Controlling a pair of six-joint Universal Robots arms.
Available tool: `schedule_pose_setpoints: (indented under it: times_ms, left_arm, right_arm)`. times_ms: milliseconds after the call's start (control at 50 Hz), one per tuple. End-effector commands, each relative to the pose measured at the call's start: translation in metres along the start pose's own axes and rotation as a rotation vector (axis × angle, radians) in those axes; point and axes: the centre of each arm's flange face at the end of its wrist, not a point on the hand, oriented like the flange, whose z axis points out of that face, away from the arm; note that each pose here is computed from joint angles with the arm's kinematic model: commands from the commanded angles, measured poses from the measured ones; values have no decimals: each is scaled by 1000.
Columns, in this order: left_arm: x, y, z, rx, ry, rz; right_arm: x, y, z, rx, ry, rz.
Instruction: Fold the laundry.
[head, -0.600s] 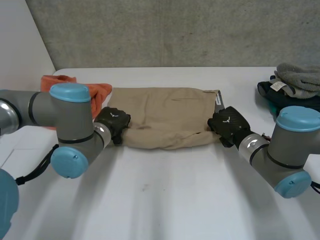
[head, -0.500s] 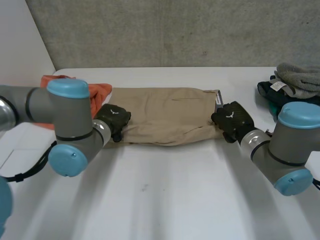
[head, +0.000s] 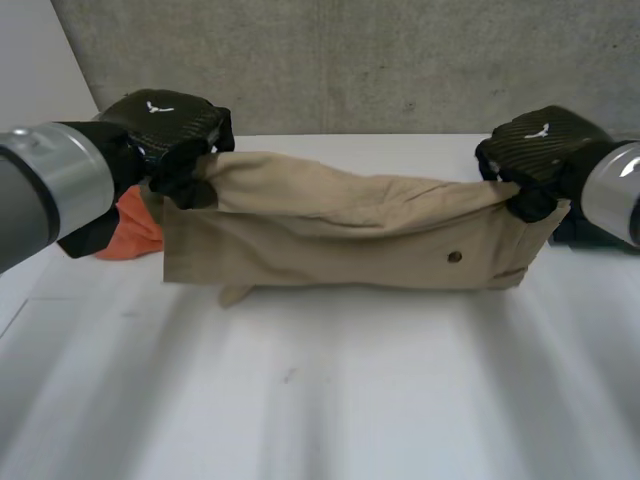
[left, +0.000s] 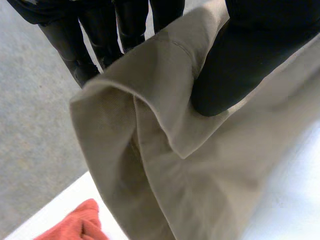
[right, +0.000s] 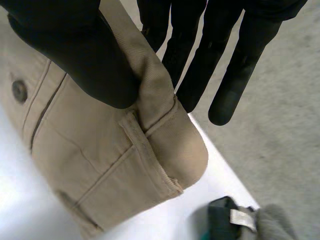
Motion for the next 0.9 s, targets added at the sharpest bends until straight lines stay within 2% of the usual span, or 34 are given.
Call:
schedule_pose_setpoints:
  times_ms: [20, 80, 160, 180, 240, 260, 320, 360, 420, 540, 620, 740, 900]
  left_arm:
    - [-15, 49, 71, -174, -23, -43]
    - [-24, 54, 92, -178, -54, -30]
    - [-43, 27, 116, -37, -121, 44]
    - [-53, 1, 118, 84, -155, 75]
    - [-69, -43, 117, 316, -212, 114]
    - [-77, -69, 114, 464, -248, 126]
    - [-90, -113, 99, 729, -298, 105]
    - [-94, -127, 93, 829, -306, 82]
    - [-96, -134, 88, 916, -301, 49]
    - [-97, -103, 100, 811, -293, 25]
    - [-96, -62, 116, 662, -297, 1]
    - [-74, 19, 135, 400, -259, -10]
    - [-30, 126, 148, 73, -149, 48]
  right_arm:
    - [-23, 33, 49, -156, -10, -45]
    - [-23, 40, 69, -167, 35, -72]
    - [-14, 16, 101, -22, 182, -91]
    - [-2, -2, 110, 83, 270, -81]
    - [19, -36, 117, 278, 413, -56]
    - [32, -57, 117, 410, 497, -34]
    - [46, -85, 112, 592, 592, -6]
    - [54, -107, 104, 741, 655, 11]
    - [51, -116, 99, 802, 659, 5]
    - [36, -102, 108, 747, 573, -13]
    - [21, -77, 123, 672, 507, -18]
    - [-21, -17, 150, 521, 351, -27]
    - [-69, 75, 170, 281, 196, -63]
